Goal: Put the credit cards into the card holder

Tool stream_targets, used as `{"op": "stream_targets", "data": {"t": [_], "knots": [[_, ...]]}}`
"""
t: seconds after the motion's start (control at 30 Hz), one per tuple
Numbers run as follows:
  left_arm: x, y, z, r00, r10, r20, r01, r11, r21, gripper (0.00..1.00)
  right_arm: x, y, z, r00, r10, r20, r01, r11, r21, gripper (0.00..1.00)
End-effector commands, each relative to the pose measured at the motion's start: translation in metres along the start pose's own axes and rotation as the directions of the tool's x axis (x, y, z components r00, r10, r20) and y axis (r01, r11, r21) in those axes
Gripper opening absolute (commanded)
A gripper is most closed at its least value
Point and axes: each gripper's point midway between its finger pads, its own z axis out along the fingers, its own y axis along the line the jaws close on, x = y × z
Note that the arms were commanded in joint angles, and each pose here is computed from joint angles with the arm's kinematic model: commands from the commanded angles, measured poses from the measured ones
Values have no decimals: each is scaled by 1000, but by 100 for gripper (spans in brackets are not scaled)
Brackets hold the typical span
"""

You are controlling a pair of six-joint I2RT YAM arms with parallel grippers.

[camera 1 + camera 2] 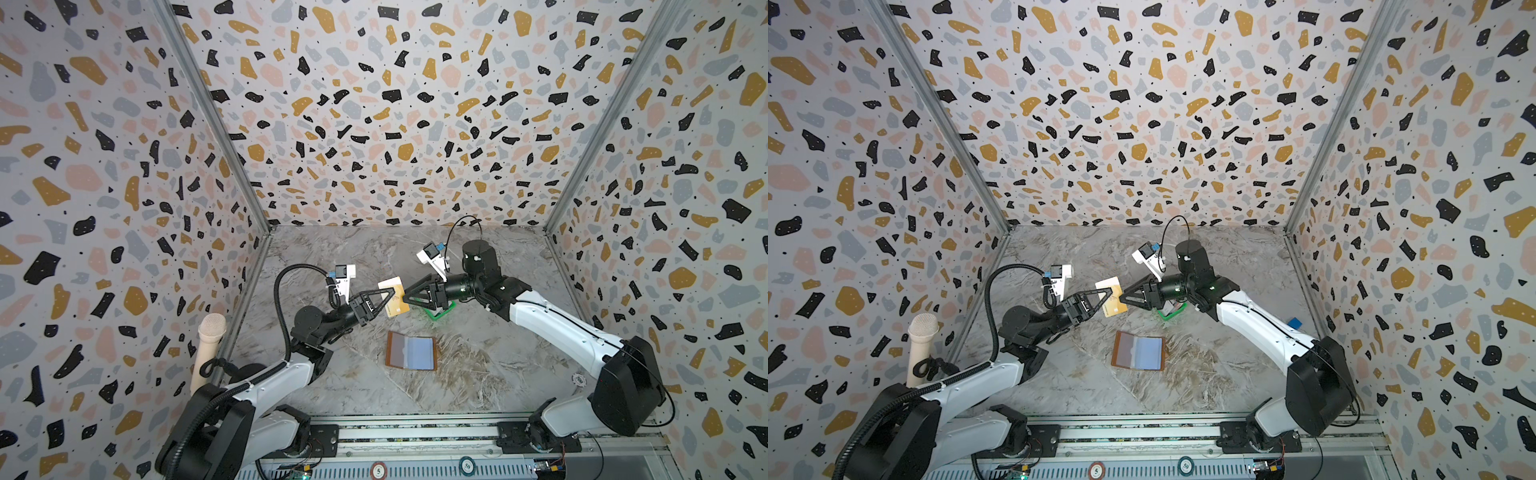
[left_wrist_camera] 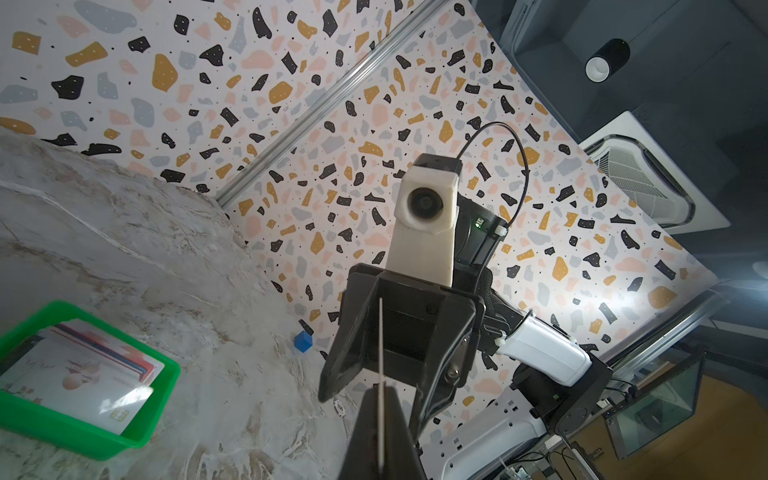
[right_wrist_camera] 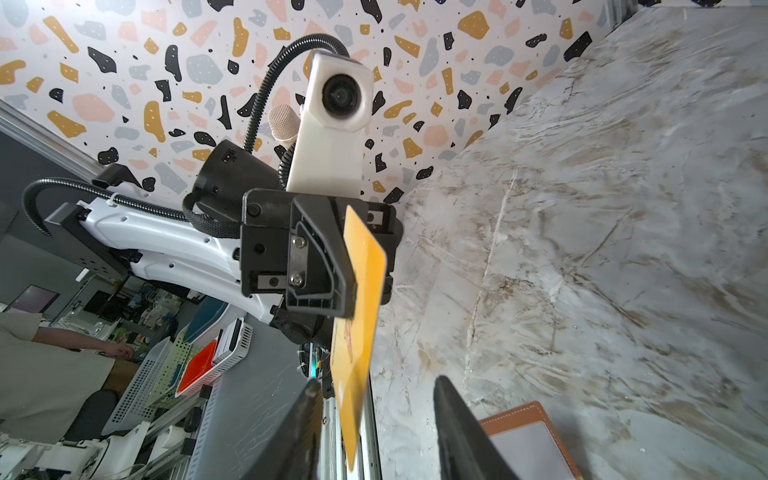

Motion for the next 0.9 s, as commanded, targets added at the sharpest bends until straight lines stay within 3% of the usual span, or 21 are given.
{"op": "stream_targets", "data": {"t": [0.0, 0.13, 0.77, 0.87], "knots": [[4, -15, 0, 999, 40, -13, -39, 997, 62, 0, -12, 13, 2, 999, -47, 5, 47, 998, -32, 43], [7, -14, 0, 999, 41, -24, -39, 997, 59, 0, -11, 14, 6, 999, -42, -5, 42, 998, -37, 34], [19, 0, 0, 997, 39, -63, -38, 999, 11, 0, -12, 20, 2, 1000, -26, -1, 26, 997, -69, 20], [19, 3, 0, 997, 39, -64, -39, 999, -1, 0, -12, 21, 1, 1000, -24, 1, 24, 997, -69, 14]]}}
